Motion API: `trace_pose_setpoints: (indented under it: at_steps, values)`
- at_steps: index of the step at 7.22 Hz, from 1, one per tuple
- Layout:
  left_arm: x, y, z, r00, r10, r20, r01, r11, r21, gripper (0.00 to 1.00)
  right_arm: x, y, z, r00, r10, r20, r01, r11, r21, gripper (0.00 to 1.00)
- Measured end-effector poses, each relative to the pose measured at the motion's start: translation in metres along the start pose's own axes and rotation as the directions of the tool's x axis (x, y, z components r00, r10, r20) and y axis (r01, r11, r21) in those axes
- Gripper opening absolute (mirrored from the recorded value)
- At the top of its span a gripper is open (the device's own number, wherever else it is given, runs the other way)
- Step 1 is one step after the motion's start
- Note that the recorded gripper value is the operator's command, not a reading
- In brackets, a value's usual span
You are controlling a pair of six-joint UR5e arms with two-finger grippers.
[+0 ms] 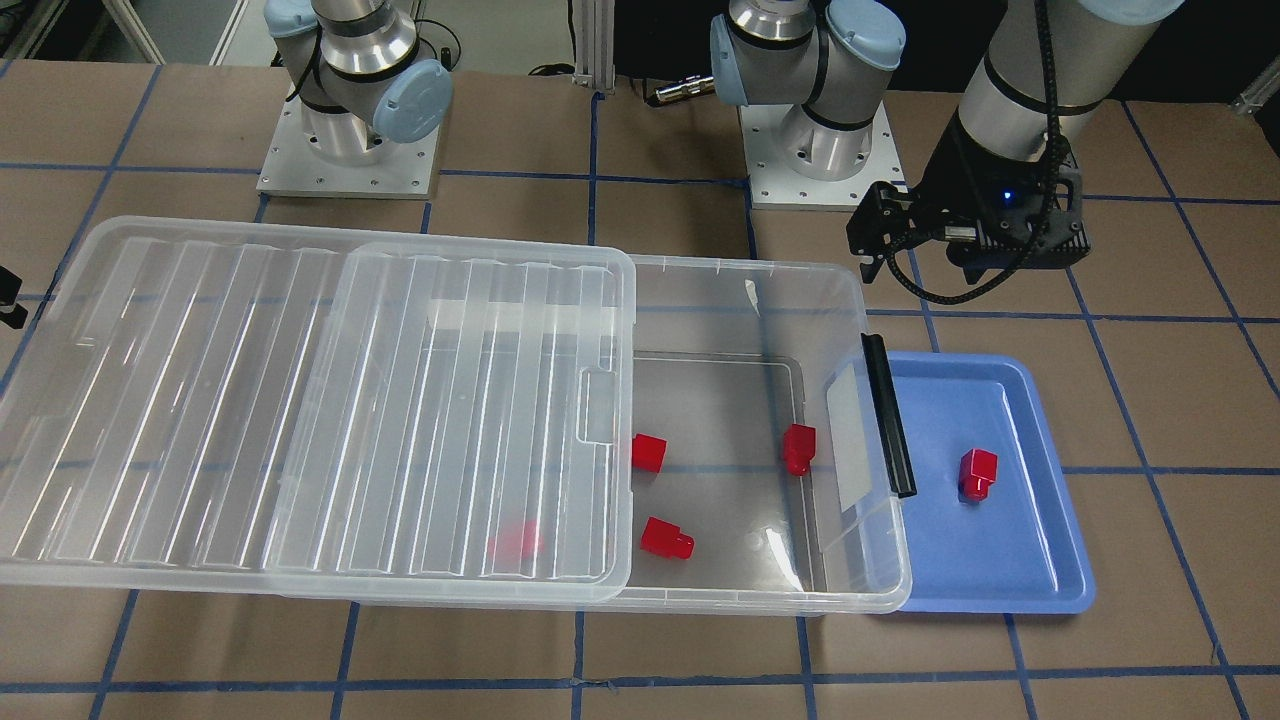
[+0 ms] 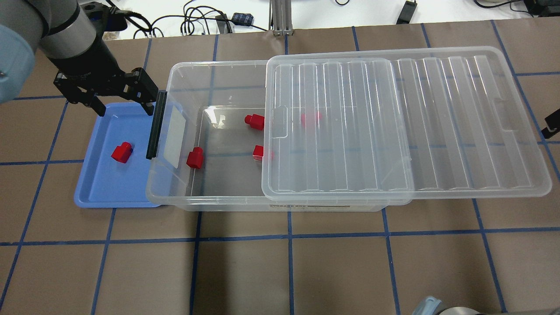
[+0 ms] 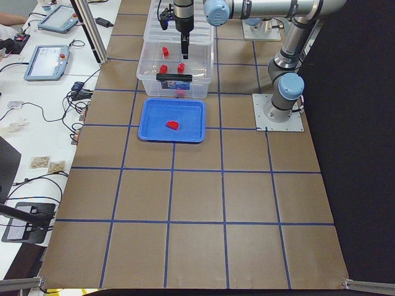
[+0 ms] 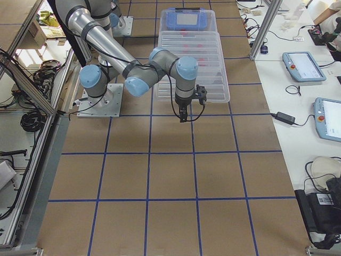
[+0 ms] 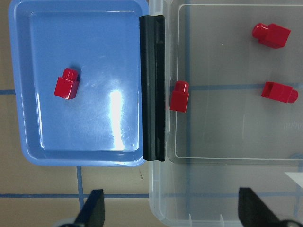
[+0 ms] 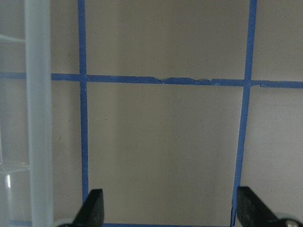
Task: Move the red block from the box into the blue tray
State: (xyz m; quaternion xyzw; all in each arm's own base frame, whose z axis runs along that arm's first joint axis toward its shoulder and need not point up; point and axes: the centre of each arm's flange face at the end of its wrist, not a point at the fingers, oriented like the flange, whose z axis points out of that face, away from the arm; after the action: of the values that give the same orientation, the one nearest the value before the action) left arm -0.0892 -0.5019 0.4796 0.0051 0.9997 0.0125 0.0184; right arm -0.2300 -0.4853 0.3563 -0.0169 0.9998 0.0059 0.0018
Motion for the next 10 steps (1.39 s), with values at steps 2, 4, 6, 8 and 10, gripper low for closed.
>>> trace_pose_setpoints:
  at_steps: [2, 4, 6, 8, 10]
  values:
    - [0.000, 0.000, 0.000, 1.000, 0.000, 0.002, 0.000, 1.000, 0.000, 1.00, -0.006, -0.003, 0.002, 0.999, 0.041, 0.011, -0.041, 0.999, 0.002, 1.00]
    - [-0.002, -0.001, 0.000, 1.000, -0.004, 0.003, 0.004, 1.000, 0.003, 1.00, -0.017, -0.009, 0.003, 0.998, 0.059, 0.031, -0.059, 0.998, 0.013, 1.00]
    - [-0.004, -0.001, -0.001, 1.000, -0.007, 0.003, 0.007, 1.000, 0.006, 1.00, -0.033, -0.016, 0.004, 0.998, 0.058, 0.037, -0.058, 0.998, 0.013, 1.00]
    - [-0.004, -0.002, -0.002, 1.000, -0.007, 0.001, 0.007, 1.000, 0.013, 1.00, -0.051, -0.024, 0.005, 0.998, 0.035, 0.053, -0.036, 0.999, 0.021, 1.00]
    - [-0.005, -0.002, -0.002, 1.000, -0.007, 0.002, 0.007, 1.000, 0.015, 1.00, -0.076, -0.033, 0.006, 0.998, -0.004, 0.068, 0.003, 1.000, 0.027, 1.00]
